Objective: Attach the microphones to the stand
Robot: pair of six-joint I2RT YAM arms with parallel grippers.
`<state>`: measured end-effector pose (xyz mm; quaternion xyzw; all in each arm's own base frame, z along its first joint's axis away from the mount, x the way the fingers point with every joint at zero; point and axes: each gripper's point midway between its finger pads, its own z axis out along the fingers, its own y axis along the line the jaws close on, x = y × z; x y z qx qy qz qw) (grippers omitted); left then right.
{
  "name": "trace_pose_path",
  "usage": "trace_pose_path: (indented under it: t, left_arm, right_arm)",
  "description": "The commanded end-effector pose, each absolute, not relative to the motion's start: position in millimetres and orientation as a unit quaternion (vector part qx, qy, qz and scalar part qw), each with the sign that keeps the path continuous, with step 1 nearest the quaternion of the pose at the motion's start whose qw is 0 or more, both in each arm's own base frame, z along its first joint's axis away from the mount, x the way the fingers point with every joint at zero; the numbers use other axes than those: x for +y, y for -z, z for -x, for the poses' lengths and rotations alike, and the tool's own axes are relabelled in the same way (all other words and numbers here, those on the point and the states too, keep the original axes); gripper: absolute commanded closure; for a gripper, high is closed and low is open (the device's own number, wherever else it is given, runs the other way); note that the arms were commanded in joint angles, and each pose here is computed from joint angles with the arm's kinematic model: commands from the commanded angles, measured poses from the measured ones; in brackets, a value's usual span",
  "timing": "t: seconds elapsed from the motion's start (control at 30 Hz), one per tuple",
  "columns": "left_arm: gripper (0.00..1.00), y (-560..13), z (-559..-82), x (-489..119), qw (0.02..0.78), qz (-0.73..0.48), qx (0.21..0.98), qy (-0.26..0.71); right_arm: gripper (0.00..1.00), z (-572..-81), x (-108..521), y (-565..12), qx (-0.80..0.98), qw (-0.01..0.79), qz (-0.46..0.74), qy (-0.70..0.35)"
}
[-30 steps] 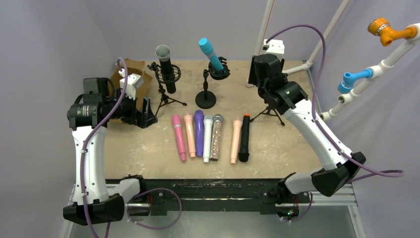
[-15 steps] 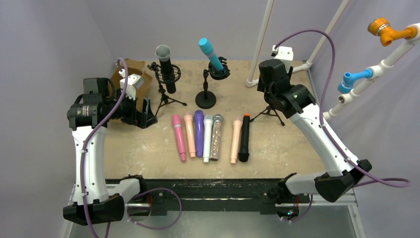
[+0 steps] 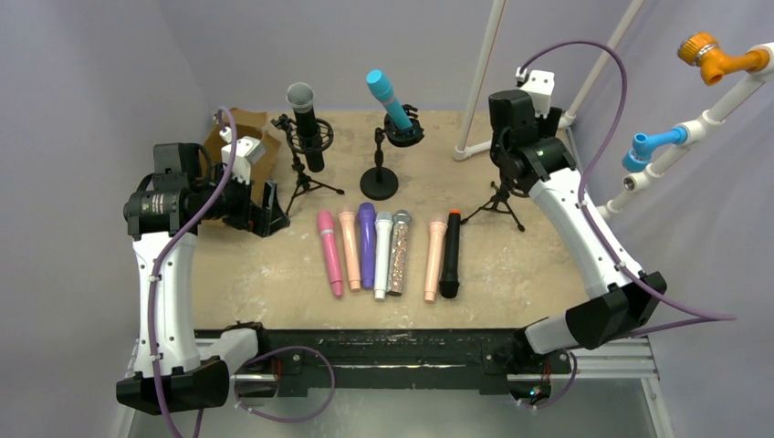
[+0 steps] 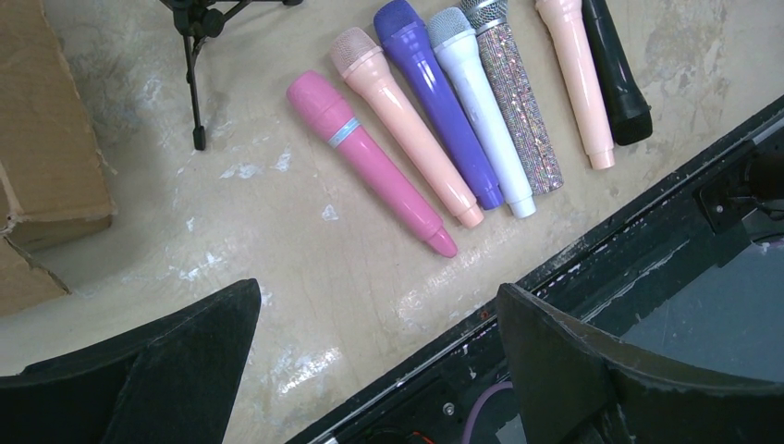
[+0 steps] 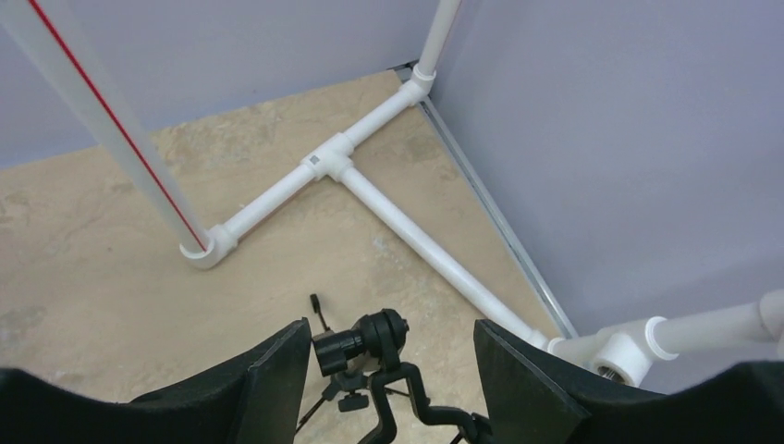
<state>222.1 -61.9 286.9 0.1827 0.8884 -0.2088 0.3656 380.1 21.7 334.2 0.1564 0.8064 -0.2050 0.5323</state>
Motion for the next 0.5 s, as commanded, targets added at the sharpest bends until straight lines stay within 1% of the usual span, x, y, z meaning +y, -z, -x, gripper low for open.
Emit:
trace_pose_path:
  t: [0.0,0.1,0.33,0.47]
  left_arm:
    - [0.0,-286,-219,-62,0.369,-0.194,0.886,0.204]
    - [0.0,-284,-217,-61,0.367,-0.193,0.887,0.202]
    - [0.0,-284,-216,-61,0.37,-0.195,0.886,0.201]
    - [0.0,-285,-216,-62,0.372,-0.196,0.885,0.201]
  right_arm:
    - [0.31,-392,9,-359,0.784,0.565,-0.173,0.191]
    - [0.32,-399,13,-350,0.794,0.559,-0.161,0.176]
    - [0.39,-404,24,-333,0.815,0.545,-0.139,0.139]
    - [0.39,-403,31,-324,0.827,0.533,-0.125,0.123]
